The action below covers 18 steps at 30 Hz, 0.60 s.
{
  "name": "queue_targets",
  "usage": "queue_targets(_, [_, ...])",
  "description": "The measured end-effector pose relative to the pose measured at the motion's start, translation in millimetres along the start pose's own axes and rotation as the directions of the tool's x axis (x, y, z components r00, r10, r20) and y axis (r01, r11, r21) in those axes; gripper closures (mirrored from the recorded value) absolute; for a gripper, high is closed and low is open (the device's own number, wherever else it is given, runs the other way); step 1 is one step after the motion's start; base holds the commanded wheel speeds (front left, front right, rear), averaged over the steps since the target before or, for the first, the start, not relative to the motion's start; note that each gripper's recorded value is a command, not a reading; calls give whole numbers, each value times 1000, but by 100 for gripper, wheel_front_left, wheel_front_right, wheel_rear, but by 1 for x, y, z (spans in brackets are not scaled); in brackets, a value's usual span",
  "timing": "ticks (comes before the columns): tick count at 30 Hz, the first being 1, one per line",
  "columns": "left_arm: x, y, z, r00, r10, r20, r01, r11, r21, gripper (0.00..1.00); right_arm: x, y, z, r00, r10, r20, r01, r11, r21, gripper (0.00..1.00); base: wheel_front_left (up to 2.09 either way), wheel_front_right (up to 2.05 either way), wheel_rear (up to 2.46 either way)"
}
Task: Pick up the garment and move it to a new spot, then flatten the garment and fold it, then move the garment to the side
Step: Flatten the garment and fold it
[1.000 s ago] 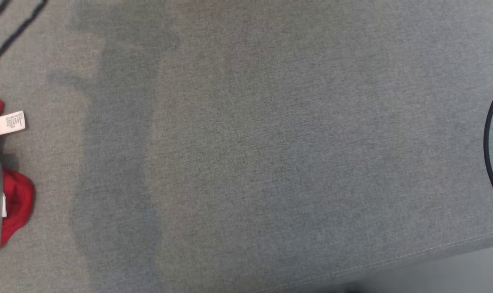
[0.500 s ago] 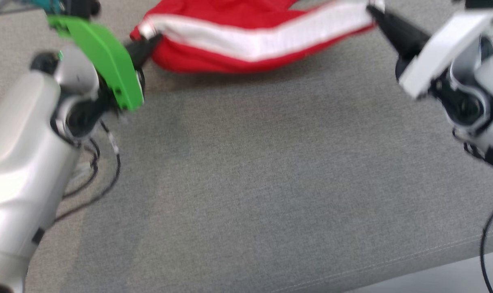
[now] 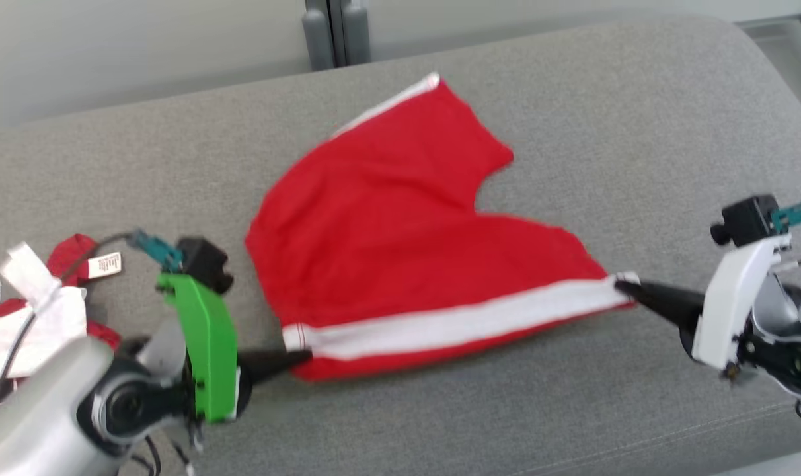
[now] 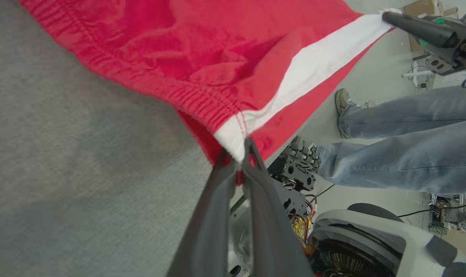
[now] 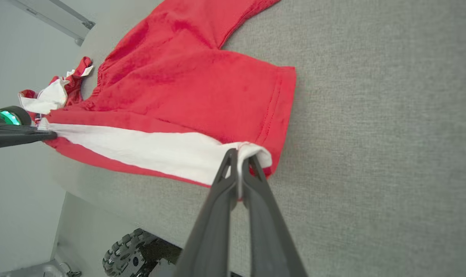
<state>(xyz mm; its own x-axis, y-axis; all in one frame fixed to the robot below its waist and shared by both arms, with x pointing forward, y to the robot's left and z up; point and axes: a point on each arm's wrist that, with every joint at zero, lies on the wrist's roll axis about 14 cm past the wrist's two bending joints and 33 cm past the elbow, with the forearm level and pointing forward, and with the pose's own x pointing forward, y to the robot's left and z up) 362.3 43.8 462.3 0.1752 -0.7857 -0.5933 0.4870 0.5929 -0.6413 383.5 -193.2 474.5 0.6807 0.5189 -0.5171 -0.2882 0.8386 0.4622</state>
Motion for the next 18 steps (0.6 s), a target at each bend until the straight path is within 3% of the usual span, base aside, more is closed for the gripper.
queue_targets(6, [-18,-25,-32,999,-27,-47,26,999,-23,100,-21,14,-17,996,39,-78,-36,998,45,100,0,0,0])
queue_targets(14, [-26,-27,-4,1000,-22,3,22,1000,-17,100,-8,22,7,986,89,-144,-79,994,69,100,0,0,0])
queue_targets(18, [-26,-17,18,1000,-20,1,20,995,-93,100,4,13,26,974,85,-209,-67,994,88,100,0,0,0])
